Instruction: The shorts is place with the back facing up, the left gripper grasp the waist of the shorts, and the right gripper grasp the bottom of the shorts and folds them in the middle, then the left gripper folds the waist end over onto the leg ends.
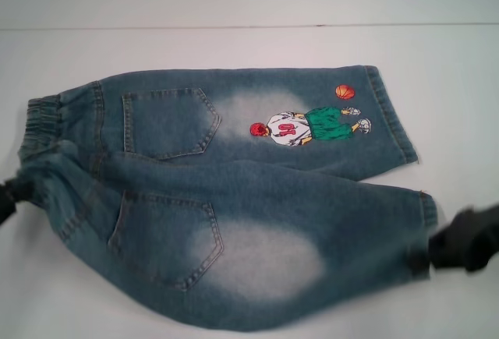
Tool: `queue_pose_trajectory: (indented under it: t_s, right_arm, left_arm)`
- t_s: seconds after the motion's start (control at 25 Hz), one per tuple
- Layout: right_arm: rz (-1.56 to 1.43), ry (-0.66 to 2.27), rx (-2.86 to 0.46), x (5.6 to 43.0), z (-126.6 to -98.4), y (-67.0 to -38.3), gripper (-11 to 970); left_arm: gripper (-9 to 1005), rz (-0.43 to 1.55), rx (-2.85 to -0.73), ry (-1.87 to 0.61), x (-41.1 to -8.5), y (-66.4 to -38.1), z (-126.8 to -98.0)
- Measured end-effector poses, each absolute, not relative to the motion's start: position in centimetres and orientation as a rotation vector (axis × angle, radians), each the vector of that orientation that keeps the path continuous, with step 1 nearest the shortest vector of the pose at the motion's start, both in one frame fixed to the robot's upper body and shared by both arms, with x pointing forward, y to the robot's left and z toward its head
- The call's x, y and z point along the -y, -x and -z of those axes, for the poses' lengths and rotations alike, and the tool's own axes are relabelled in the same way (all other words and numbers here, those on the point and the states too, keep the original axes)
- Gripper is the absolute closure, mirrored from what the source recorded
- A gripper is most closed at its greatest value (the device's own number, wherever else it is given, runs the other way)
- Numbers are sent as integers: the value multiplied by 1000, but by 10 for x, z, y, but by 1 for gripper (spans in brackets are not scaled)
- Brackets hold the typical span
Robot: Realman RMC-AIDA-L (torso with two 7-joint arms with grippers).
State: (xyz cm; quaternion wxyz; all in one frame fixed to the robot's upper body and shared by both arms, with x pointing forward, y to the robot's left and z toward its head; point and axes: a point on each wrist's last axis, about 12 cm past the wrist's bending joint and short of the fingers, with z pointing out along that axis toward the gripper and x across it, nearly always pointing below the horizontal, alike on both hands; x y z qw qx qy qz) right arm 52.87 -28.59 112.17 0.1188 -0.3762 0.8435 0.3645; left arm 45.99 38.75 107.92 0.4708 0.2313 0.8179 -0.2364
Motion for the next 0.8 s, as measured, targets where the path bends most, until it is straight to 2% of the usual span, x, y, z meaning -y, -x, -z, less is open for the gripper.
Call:
queue_pose_trajectory:
  t_s: [0.2, 0.36, 0.8]
  right_arm:
    - [-1010, 999, -2359, 298, -1140, -540, 947]
    - [-922, 917, -2249, 294, -1155, -562, 947]
    - [-690, 668, -2160, 292, -1160, -610, 948]
  left_arm:
    - [832, 586, -1996, -444, -395, -468, -1096]
    - [828, 561, -2006, -370, -394, -484, -1104]
    - [819, 452, -2080, -264, -373, -541, -1102]
